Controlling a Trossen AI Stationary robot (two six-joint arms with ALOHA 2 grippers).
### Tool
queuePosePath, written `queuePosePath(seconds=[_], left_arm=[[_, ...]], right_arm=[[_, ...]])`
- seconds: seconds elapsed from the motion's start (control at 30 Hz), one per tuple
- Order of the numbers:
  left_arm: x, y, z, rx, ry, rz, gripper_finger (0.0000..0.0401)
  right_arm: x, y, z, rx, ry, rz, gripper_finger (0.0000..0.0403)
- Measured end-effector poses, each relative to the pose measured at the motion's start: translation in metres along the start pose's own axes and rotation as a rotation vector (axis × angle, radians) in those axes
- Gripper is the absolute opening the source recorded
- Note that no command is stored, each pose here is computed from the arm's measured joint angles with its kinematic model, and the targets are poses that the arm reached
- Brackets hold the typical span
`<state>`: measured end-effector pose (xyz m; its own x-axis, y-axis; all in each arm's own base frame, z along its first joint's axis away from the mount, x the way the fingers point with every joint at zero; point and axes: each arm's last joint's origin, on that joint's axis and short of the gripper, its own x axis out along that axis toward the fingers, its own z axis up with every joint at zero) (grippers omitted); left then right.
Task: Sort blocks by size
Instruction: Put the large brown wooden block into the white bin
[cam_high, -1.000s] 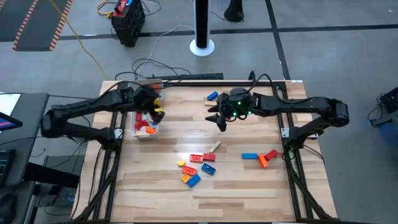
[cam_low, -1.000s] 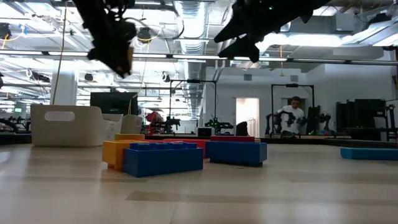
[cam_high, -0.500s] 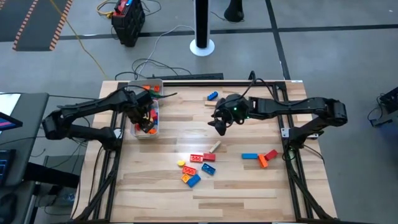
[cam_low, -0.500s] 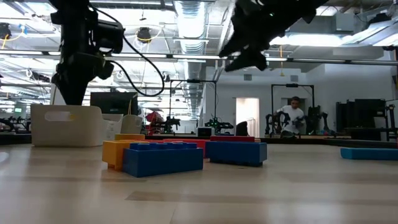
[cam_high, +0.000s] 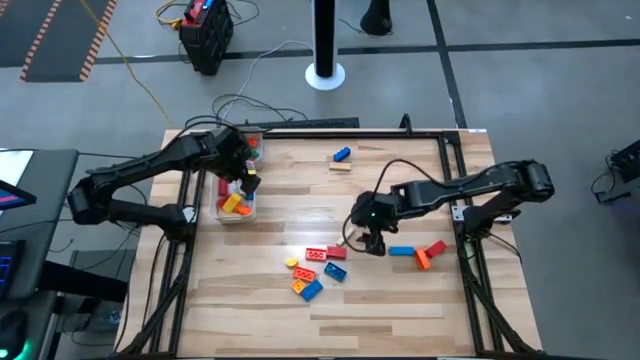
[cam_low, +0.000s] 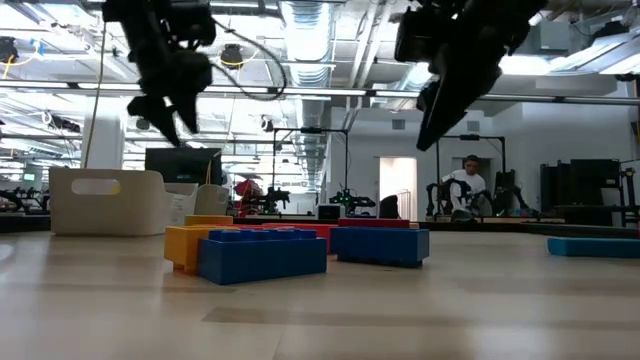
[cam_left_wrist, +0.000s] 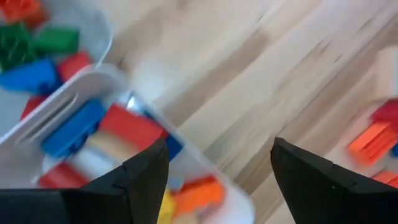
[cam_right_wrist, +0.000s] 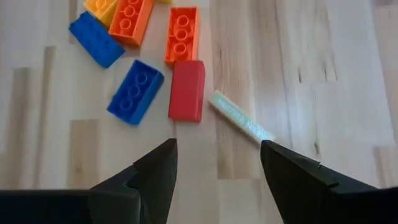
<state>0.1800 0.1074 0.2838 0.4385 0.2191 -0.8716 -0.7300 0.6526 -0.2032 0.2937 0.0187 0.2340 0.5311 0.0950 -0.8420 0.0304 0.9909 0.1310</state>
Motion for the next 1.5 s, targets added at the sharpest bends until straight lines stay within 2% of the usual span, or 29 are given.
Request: queuePosePath(seconds=[0.13, 0.27, 0.47, 0.7, 0.87, 1.0, 1.17, 1.33, 1.5], left_arm=[[-0.003, -0.011, 0.006, 0.013, -0.071, -0.044, 0.0268], [-0.004, -0.019, 0.004, 0.002, -0.09, -0.027, 0.0268], [-0.005, -0.031, -0.002, 0.045, -0.084, -0.042, 0.0267], [-0.005, -0.033, -0.004, 0.062, -0.077, -0.044, 0.0267], [-0.005, -0.034, -0.005, 0.086, -0.064, -0.071, 0.0267], [-0.005, -0.035, -0.005, 0.11, -0.051, -0.092, 0.0267], [-0.005, -0.034, -0.006, 0.118, -0.047, -0.09, 0.0267], [-0.005, -0.034, -0.006, 0.113, -0.047, -0.09, 0.0267], [-0.005, -0.034, -0.006, 0.09, -0.046, -0.09, 0.0267]], right_arm=[[0.017, 0.0, 0.0, -0.097, 0.029, -0.006, 0.0258], [0.041, -0.005, -0.002, -0.192, 0.085, -0.017, 0.025], [0.067, -0.017, -0.007, -0.226, 0.15, -0.032, 0.022], [0.074, -0.019, -0.005, -0.308, 0.127, -0.031, 0.0178], [0.074, -0.02, -0.001, -0.322, 0.093, -0.055, 0.0165], [0.077, -0.02, -0.001, -0.324, 0.097, -0.055, 0.0167], [0.077, -0.023, -0.001, -0.344, 0.092, 0.037, 0.0187], [0.077, -0.031, -0.004, -0.381, 0.113, 0.032, 0.021], [0.082, -0.039, -0.017, -0.408, 0.154, 0.03, 0.0212]])
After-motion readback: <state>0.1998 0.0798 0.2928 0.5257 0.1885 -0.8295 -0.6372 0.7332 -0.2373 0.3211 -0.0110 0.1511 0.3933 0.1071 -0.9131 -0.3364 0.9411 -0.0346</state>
